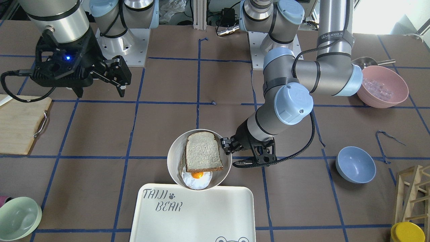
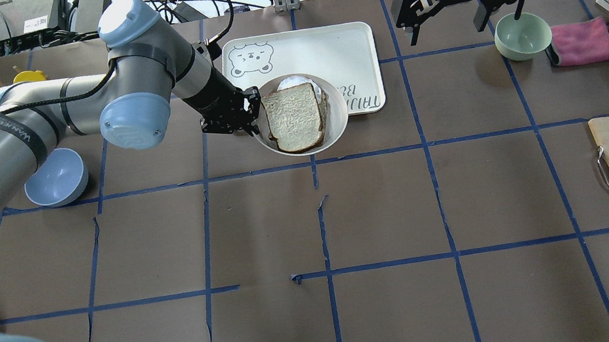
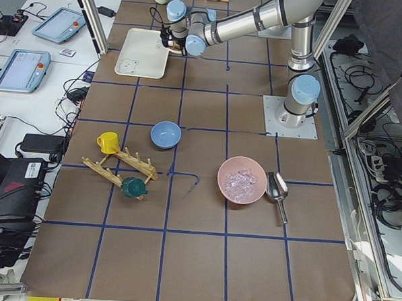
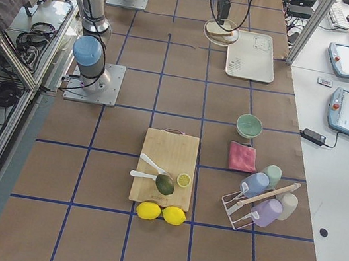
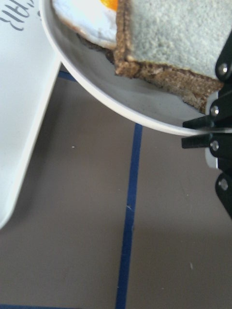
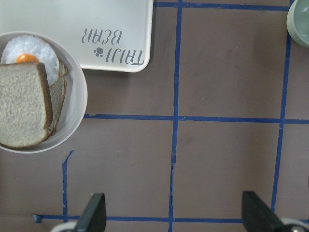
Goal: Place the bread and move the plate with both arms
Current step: 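Slide the plate with the left gripper onto the white tray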
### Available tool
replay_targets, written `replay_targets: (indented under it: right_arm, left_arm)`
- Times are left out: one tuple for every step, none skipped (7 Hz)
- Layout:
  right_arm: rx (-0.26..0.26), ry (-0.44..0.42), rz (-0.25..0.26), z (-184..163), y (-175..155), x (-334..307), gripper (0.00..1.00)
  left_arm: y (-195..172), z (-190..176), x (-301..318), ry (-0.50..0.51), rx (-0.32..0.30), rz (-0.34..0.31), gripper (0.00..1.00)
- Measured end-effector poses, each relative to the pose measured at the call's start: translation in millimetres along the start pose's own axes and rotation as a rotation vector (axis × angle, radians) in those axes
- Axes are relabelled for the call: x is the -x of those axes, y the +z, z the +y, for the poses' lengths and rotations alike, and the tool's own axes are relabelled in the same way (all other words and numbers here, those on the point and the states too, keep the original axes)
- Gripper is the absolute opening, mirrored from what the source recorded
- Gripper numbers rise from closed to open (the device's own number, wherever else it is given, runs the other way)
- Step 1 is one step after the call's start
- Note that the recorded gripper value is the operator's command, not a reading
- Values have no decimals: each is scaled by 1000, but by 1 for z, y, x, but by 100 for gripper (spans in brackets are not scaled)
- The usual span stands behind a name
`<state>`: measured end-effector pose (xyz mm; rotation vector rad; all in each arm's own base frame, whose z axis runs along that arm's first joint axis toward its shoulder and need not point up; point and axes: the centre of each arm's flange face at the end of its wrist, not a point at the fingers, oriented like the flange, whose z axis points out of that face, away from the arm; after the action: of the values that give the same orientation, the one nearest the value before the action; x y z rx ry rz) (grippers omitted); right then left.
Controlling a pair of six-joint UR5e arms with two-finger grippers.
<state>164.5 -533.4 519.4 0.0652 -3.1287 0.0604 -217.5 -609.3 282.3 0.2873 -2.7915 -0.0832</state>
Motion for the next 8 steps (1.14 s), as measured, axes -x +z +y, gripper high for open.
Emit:
replay_targets:
  right_arm:
    - [3, -1, -1, -1, 2, 1, 100]
    - [4, -2, -2, -1, 3, 1, 100]
    - [4, -4, -2, -1, 4, 1, 100]
    - [3, -8, -2, -1, 4, 1, 100]
    - [4, -10, -1, -1, 4, 1, 100]
    - [7, -12, 0, 0, 4, 0, 100]
    - [8, -12, 1, 0, 5, 0, 100]
    - [8, -12, 1, 0, 5, -1, 100]
  left_arm:
    - [5, -29, -6, 6, -13, 5, 0]
    - [14, -58, -11, 12, -23, 10, 0]
    - [23, -83, -15, 16, -33, 13, 0]
    - [35, -103, -17, 16, -37, 18, 0]
    - [48, -119, -18, 13, -35, 26, 0]
    - [59, -131, -18, 11, -32, 34, 0]
    - [69, -138, -17, 12, -28, 37, 0]
    - [75, -142, -16, 15, -23, 36, 48]
